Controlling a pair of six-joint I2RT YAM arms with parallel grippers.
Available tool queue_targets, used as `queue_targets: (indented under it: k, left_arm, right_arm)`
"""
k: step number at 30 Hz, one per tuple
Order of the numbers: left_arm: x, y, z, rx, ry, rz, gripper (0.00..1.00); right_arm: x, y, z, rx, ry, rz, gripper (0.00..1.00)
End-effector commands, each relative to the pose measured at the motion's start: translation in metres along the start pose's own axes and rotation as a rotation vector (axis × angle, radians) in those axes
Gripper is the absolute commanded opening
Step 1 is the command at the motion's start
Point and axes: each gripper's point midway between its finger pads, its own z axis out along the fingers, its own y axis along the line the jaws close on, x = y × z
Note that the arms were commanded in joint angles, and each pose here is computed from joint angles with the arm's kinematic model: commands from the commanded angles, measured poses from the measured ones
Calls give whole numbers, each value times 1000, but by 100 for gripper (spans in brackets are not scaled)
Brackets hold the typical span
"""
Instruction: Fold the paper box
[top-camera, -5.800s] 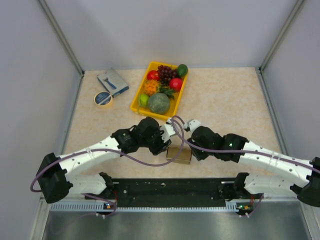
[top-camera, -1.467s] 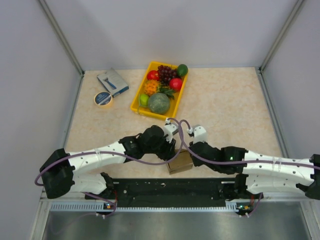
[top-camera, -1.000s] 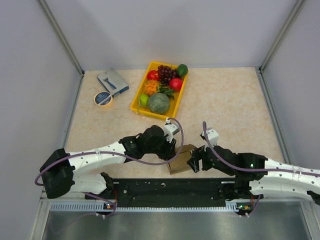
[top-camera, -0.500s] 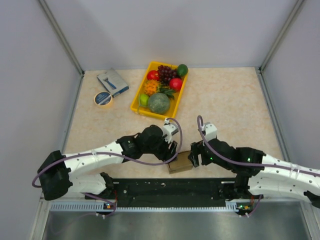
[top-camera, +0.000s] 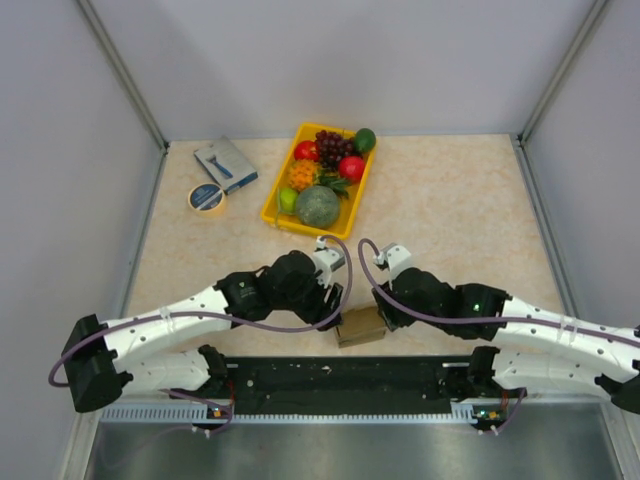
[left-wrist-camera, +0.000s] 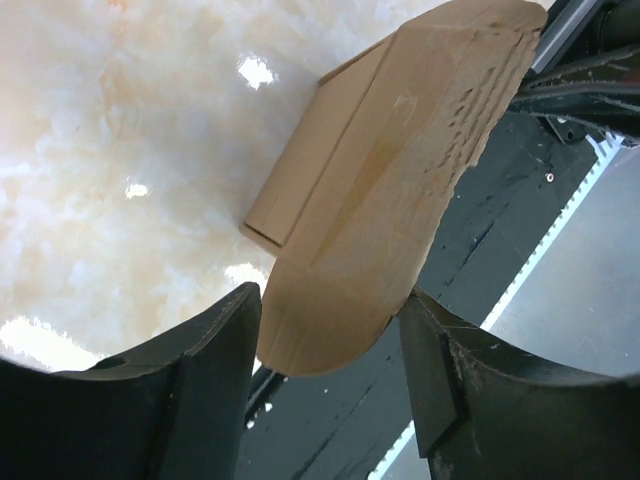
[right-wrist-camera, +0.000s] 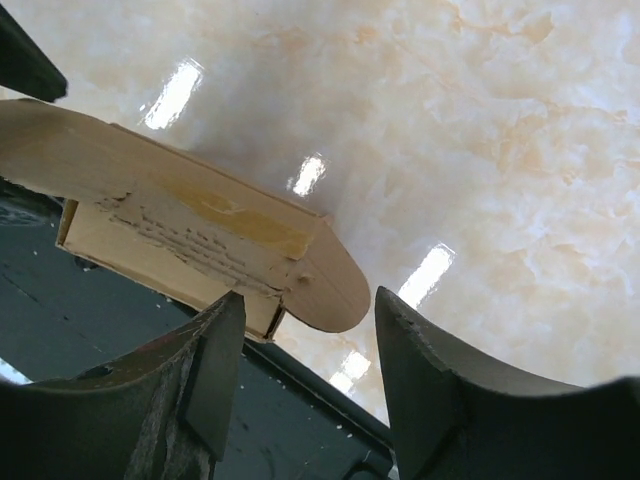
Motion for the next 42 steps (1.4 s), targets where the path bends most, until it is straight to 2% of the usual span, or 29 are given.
queue_targets:
  k: [1, 4, 6, 9, 11, 12, 15, 23, 32, 37, 42]
  left_arm:
    - [-9, -2, -21, -36, -23, -48, 60]
    - [-9, 0, -26, -60, -23, -68, 53]
    - [-11, 0, -25, -65, -26, -72, 45]
    - [-13, -3, -25, -65, -4, -86, 36]
    - [-14, -6, -23, -57, 6, -102, 30]
    - [-16, -7, -21, -56, 6, -111, 25]
    - [-17, -13, -15, -32, 16, -145, 21]
    - [-29, -22, -5, -7, -20, -259, 15]
    - [-40, -27, -6, -1, -59, -357, 15]
    - [-39, -16, -2, -62, -87, -461, 10]
    - [-43, -1, 1, -132, -167, -564, 7]
  right_arm:
    - [-20, 4, -3, -12, -38, -13, 52]
    - [-18, 4, 0, -4, -27, -16, 42]
    - [-19, 6, 1, -11, -26, -11, 39]
    - [-22, 10, -2, -29, -34, 7, 24]
    - [-24, 13, -3, -42, -36, 23, 19]
    - [-22, 17, -4, -66, -25, 41, 13]
    - [-20, 25, -3, -96, -11, 79, 1]
    - [-8, 28, 4, -97, 22, 129, 0]
    - [-4, 33, 5, -110, 31, 161, 0]
    - [-4, 37, 3, -113, 23, 169, 0]
    - [1, 38, 6, -102, 35, 166, 0]
